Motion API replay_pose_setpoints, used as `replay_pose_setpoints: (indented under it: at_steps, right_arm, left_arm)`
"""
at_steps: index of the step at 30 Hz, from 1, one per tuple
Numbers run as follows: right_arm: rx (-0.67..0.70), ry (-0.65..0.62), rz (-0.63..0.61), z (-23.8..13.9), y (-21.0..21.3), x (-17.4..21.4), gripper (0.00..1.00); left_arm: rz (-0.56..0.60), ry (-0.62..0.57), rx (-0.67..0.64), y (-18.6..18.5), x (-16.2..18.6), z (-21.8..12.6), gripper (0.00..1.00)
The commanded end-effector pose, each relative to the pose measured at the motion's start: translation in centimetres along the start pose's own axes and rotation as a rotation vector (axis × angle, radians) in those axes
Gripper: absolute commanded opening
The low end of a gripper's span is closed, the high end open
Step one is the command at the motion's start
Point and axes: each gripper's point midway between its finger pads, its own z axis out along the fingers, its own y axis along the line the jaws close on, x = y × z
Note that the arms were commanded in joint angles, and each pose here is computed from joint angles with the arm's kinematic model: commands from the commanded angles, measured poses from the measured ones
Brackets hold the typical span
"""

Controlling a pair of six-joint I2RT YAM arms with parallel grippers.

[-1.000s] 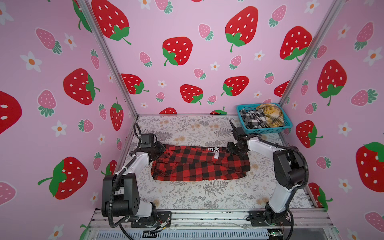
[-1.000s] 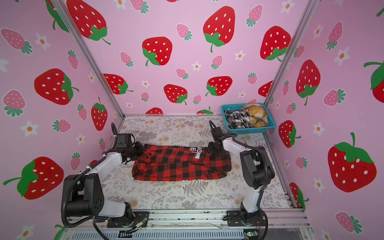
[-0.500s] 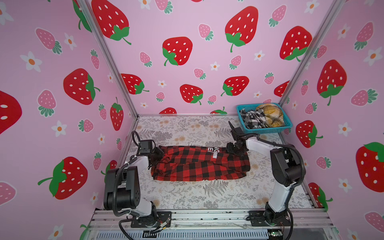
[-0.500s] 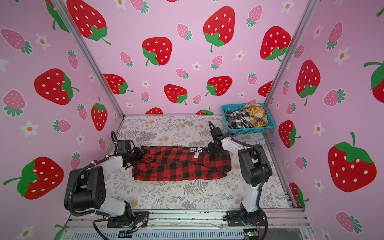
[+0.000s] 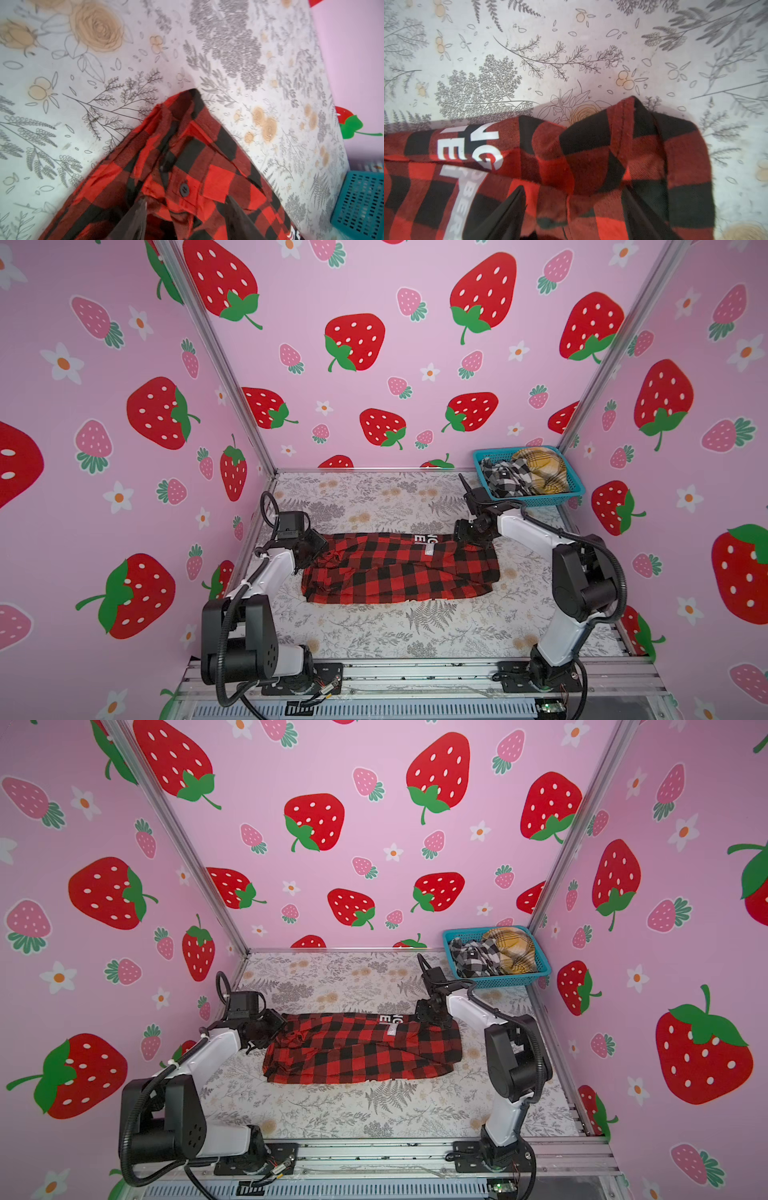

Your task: Fold and stack the long sleeve shirts

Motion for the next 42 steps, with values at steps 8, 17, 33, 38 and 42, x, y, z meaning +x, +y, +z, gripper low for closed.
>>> replay_pose_setpoints:
  at_steps: [8, 17, 33, 38, 42]
  right_arm:
    - [0.069, -0.021, -0.043, -4.6, -1.7, 1.2, 0.86]
    - [0.02, -0.046, -0.103, -6.0, 1.8, 2.7, 0.72]
    - [-0.161, 0.008, -0.192, 0.0, 13.2, 3.5, 0.11]
    - [-0.112, 0.079, -0.186, 3.2, 11.5, 6.1, 0.1]
    - [-0.064, 0.115, -0.192, 5.7, 10.2, 7.4, 0.09]
  left_arm:
    - [0.158, 0.078, -0.108, -2.5, 2.2, -1.9, 0.6]
    - [0.24, 0.235, 0.064, -9.8, 3.1, 2.1, 0.36]
    - [0.221, 0.368, 0.056, -9.2, 5.3, 6.5, 0.0]
    - [0.177, 0.395, 0.018, -6.7, 6.1, 7.6, 0.0]
    - [0.149, 0.405, -0.038, -4.1, 6.3, 8.5, 0.0]
